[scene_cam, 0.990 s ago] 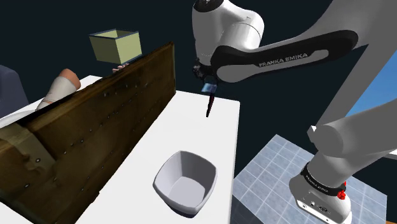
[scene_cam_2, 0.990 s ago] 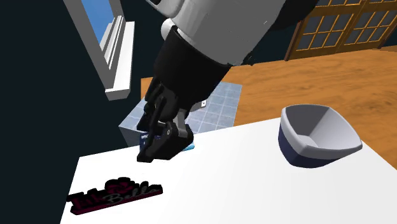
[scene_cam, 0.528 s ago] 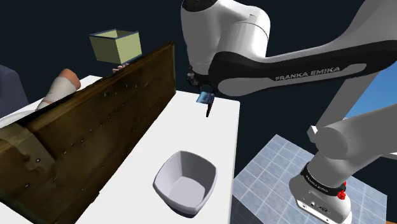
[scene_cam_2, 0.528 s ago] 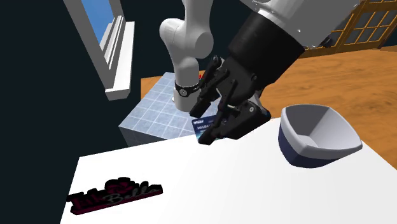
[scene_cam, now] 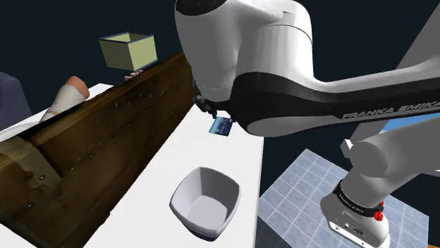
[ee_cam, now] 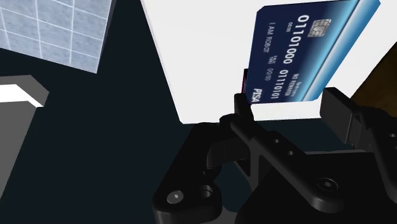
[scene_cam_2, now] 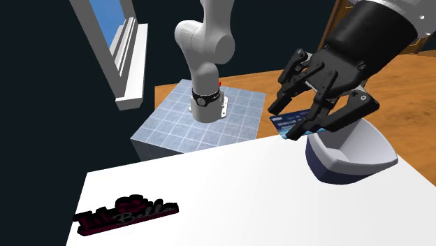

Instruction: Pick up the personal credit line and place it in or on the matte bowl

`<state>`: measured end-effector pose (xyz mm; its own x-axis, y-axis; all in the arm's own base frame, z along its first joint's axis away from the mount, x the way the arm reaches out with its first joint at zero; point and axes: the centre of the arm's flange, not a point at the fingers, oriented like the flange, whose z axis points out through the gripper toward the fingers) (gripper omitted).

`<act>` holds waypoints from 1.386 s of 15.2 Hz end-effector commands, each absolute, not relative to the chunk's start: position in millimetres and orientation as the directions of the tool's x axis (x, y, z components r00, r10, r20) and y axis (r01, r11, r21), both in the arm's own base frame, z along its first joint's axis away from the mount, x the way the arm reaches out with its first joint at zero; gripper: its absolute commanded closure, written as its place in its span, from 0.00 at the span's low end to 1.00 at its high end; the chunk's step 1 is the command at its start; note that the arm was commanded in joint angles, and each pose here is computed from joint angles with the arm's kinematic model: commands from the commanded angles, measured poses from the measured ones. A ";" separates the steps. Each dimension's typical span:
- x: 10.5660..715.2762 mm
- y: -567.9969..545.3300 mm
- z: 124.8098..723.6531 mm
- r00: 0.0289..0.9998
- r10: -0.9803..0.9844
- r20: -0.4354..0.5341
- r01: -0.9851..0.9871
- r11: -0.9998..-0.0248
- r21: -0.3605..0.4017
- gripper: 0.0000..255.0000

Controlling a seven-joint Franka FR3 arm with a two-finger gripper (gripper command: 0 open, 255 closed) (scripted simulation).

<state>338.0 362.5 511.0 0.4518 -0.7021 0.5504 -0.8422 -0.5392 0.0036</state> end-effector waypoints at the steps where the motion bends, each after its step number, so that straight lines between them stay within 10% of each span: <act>1: 324.0 383.3 511.3 0.451 -0.703 0.551 -0.843 -0.538 0.004 1.00; 21: 247.1 494.3 464.8 0.451 -0.703 0.551 -0.843 -0.538 0.004 1.00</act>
<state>247.6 494.3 469.9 0.4509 -0.7025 0.5506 -0.8429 -0.5380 0.0039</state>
